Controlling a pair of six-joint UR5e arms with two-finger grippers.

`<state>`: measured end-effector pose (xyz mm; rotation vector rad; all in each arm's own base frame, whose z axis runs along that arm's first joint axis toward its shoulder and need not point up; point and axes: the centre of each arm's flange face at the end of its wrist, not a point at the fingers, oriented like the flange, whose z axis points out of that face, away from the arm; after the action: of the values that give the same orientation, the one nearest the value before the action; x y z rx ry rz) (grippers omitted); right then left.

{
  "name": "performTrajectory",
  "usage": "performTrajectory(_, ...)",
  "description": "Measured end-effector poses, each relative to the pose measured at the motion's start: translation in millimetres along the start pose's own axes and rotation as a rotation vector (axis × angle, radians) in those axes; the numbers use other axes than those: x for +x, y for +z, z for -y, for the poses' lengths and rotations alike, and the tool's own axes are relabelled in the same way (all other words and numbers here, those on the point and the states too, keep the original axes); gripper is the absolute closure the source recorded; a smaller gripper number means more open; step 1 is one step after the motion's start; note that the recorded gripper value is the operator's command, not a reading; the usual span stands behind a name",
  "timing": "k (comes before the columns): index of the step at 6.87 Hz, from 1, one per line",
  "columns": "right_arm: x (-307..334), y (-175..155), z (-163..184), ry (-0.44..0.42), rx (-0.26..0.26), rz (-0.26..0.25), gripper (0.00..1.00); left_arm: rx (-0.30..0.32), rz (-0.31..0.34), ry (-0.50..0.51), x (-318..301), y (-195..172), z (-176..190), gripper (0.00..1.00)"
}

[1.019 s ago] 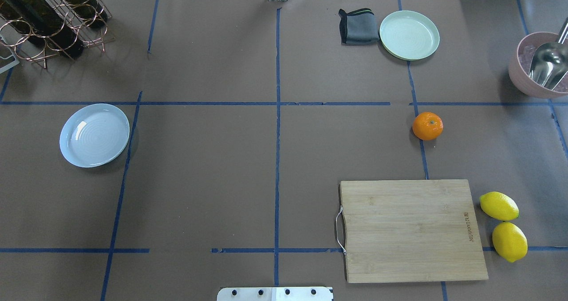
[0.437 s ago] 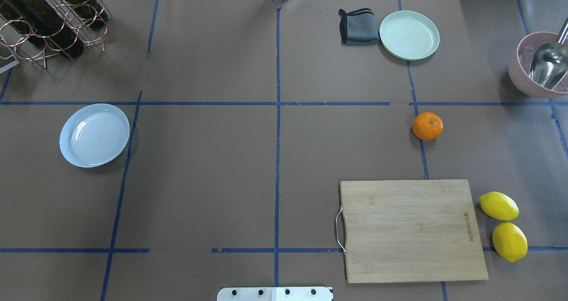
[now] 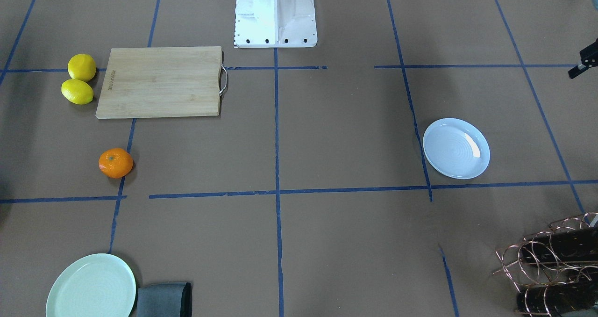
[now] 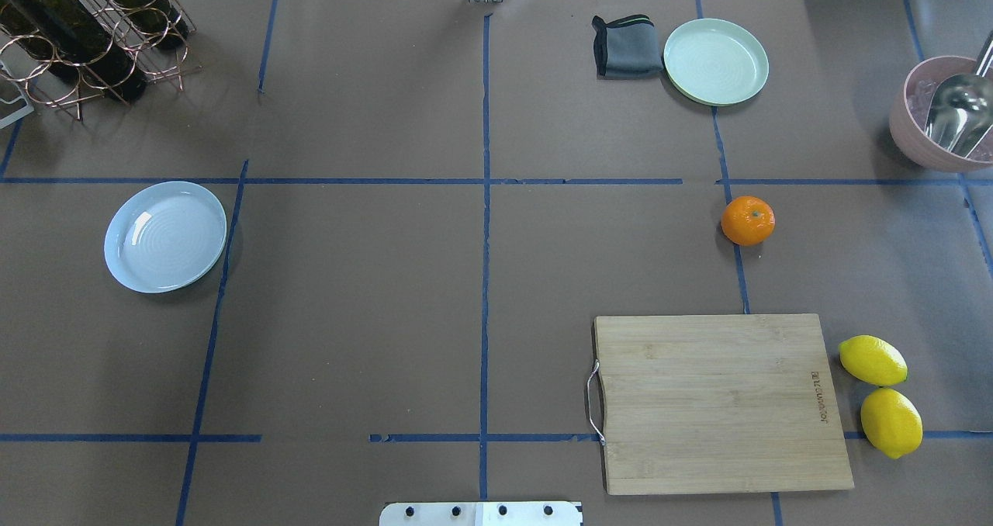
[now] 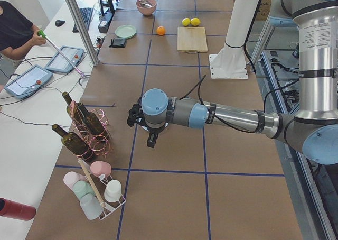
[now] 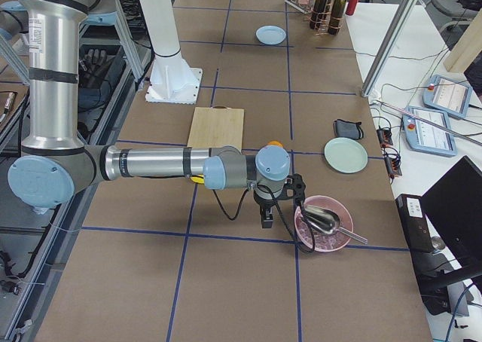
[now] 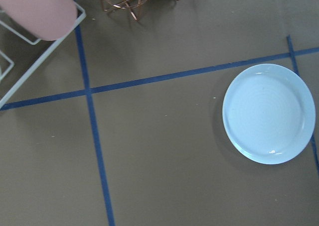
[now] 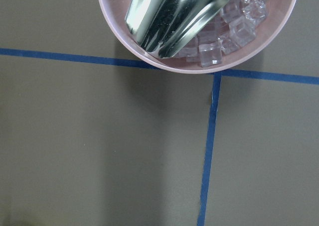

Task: Pick orange to plate

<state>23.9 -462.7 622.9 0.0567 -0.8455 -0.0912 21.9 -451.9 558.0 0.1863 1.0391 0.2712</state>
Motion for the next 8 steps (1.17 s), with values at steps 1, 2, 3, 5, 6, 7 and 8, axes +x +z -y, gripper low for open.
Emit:
performTrajectory(1,-2,4,-2,-0.018,0.001,0.002,0.0,-0.021,-0.011,-0.027,8,38,8,0.01)
performTrajectory(2,-8,10,-1,-0.035,-0.009,0.004,0.0,-0.029,0.034,-0.053,15,74,14,0.01)
performTrajectory(3,-12,17,-1,-0.044,-0.023,0.005,0.0,-0.013,0.106,-0.089,23,109,23,0.03)
performTrajectory(5,-12,23,-2,-0.04,-0.037,0.013,0.0,-0.014,0.138,-0.165,40,158,48,0.06)
performTrajectory(6,-12,25,-2,-0.038,-0.042,0.022,0.0,-0.028,0.139,-0.171,47,175,56,0.07)
performTrajectory(7,-12,27,-2,-0.036,-0.046,0.027,0.0,-0.052,0.137,-0.164,55,193,61,0.14)
performTrajectory(8,-11,28,-3,-0.034,-0.048,0.029,0.0,-0.077,0.135,-0.154,62,210,64,0.22)
